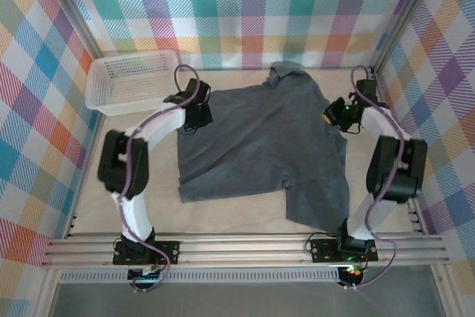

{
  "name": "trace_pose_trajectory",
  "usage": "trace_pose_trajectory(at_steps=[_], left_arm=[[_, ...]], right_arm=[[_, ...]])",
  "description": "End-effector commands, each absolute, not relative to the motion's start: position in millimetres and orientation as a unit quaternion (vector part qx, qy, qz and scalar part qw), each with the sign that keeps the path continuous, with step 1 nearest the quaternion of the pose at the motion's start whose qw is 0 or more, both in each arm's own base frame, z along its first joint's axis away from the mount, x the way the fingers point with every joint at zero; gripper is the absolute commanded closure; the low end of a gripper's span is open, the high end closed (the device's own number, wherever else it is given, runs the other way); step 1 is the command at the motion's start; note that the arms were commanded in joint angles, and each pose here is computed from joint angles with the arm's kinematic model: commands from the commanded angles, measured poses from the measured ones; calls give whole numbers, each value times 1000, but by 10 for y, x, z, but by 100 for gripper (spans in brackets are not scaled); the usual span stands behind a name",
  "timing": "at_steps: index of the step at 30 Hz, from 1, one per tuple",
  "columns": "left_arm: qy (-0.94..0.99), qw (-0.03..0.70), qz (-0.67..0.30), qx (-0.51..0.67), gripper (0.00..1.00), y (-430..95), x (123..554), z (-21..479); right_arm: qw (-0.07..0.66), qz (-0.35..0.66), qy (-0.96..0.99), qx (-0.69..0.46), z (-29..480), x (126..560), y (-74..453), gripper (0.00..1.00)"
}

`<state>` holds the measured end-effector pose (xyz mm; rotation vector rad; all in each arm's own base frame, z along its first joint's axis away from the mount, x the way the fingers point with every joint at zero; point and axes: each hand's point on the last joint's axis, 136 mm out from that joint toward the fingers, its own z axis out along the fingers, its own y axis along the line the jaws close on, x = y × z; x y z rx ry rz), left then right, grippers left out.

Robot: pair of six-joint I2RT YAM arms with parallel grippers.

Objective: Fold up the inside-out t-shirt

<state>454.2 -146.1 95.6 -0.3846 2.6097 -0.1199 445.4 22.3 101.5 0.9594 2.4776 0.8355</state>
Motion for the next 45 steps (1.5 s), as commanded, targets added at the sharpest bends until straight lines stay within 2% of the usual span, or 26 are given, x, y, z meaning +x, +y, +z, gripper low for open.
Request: trace_pose_trajectory(at_steps=[1, 4, 15, 18, 23, 25, 27, 29, 31, 32, 33, 36, 39, 41, 45], left_arm=[[952, 251, 48, -170, 100, -1200, 4785, 819], [950, 243, 71, -181, 100, -1185, 4992, 623], [954, 237, 50, -179, 100, -1329, 5576, 87], [954, 251, 18, -164, 100, -1407, 5839, 111], [952, 268, -34, -147, 100, -1556, 6042, 329], [947, 280, -64, -142, 100, -1641, 6057, 533], [940, 297, -98, -137, 99, -1737, 6035, 853], [930, 320, -133, -124, 91, -1843, 5946, 1294], [920, 339, -166, -110, 84, -1946, 5771, 1701], [912, 352, -183, -102, 80, -1997, 5661, 1921], [907, 360, -196, -92, 76, -2046, 5515, 2078], [896, 381, -216, -68, 69, -2086, 5052, 2476], [900, 378, -210, -59, 68, -1967, 4540, 2434], [899, 382, -207, -62, 68, -1826, 4223, 2398], [914, 355, -184, -71, 67, -1565, 3698, 2082]], right_arm=[[138, 279, 883, 351, 787, 4467, 236, 100], [117, 255, 881, 381, 528, 4427, 171, 100], [50, 161, 878, 449, -27, 3987, -91, 100], [57, 165, 865, 471, -106, 3873, -119, 100], [57, 248, 874, 413, 0, 4236, 105, 100], [67, 265, 873, 405, 179, 4376, 128, 100], [107, 269, 873, 393, 509, 4483, 88, 100], [161, 258, 875, 378, 920, 4493, 4, 97], [199, 223, 881, 368, 1224, 4374, -141, 78], [216, 195, 882, 370, 1339, 4250, -244, 73], [229, 170, 881, 377, 1408, 4094, -343, 69], [248, 119, 866, 418, 1431, 3566, -593, 67], [245, 102, 846, 463, 1171, 3038, -685, 64], [236, 97, 844, 471, 982, 2808, -696, 54], [209, 143, 871, 422, 709, 2742, -530, 56]])
